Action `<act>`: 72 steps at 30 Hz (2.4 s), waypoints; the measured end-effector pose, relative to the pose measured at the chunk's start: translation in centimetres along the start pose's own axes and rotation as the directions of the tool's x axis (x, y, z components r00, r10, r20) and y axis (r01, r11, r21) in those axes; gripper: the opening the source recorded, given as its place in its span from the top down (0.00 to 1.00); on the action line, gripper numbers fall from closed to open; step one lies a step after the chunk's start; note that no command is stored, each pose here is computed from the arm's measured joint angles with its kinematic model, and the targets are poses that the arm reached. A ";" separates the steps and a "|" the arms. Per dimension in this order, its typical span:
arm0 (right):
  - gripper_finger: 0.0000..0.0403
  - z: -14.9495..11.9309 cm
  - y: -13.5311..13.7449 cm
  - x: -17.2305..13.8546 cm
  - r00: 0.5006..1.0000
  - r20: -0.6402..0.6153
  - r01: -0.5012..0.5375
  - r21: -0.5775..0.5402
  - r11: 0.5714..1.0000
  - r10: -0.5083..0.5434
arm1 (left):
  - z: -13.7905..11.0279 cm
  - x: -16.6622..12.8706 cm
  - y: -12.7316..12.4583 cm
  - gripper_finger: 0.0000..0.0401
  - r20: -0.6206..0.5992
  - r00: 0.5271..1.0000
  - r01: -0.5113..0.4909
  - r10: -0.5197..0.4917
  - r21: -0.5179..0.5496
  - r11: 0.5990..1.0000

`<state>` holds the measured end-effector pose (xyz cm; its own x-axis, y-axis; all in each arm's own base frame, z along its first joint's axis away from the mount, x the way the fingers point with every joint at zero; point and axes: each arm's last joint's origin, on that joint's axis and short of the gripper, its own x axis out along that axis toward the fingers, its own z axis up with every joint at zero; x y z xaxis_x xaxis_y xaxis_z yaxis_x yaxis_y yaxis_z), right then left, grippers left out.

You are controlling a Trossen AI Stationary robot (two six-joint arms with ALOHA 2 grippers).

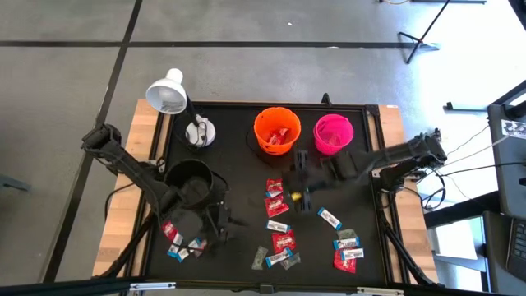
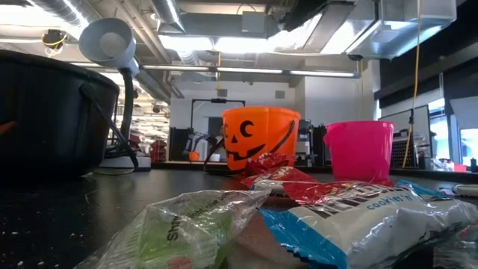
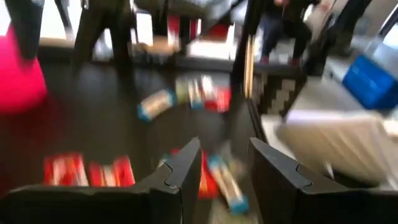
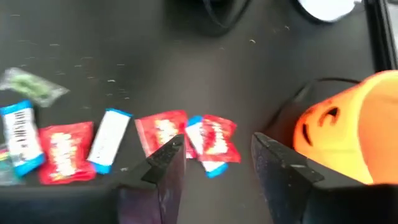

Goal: Sort candy
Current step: Put the red candy into the orange bucket

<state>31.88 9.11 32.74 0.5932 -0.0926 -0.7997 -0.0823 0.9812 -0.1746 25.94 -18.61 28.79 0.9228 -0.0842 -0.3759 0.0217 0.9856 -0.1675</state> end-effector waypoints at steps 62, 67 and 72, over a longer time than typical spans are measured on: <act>0.93 -13.1 -0.5 16.7 0.990 0.131 -0.001 0.364 0.931 -0.050 | -2.2 -0.9 1.0 0.70 -0.088 0.957 -0.287 0.276 -0.153 0.946; 0.98 -12.6 -0.4 16.5 0.988 0.149 -0.027 0.339 0.940 -0.025 | -2.2 -0.9 1.0 0.70 -0.088 0.957 -0.287 0.276 -0.152 0.946; 0.86 -11.1 -0.5 15.7 0.980 0.199 -0.062 0.306 0.950 0.000 | -2.2 -0.9 1.1 0.70 -0.084 0.955 -0.296 0.286 -0.149 0.943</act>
<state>32.38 5.25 13.92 0.7407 -0.0570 -0.6694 0.1299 0.9898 0.0594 24.30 -17.83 26.89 0.8547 0.1893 -0.4833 -0.3100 0.9330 -0.1828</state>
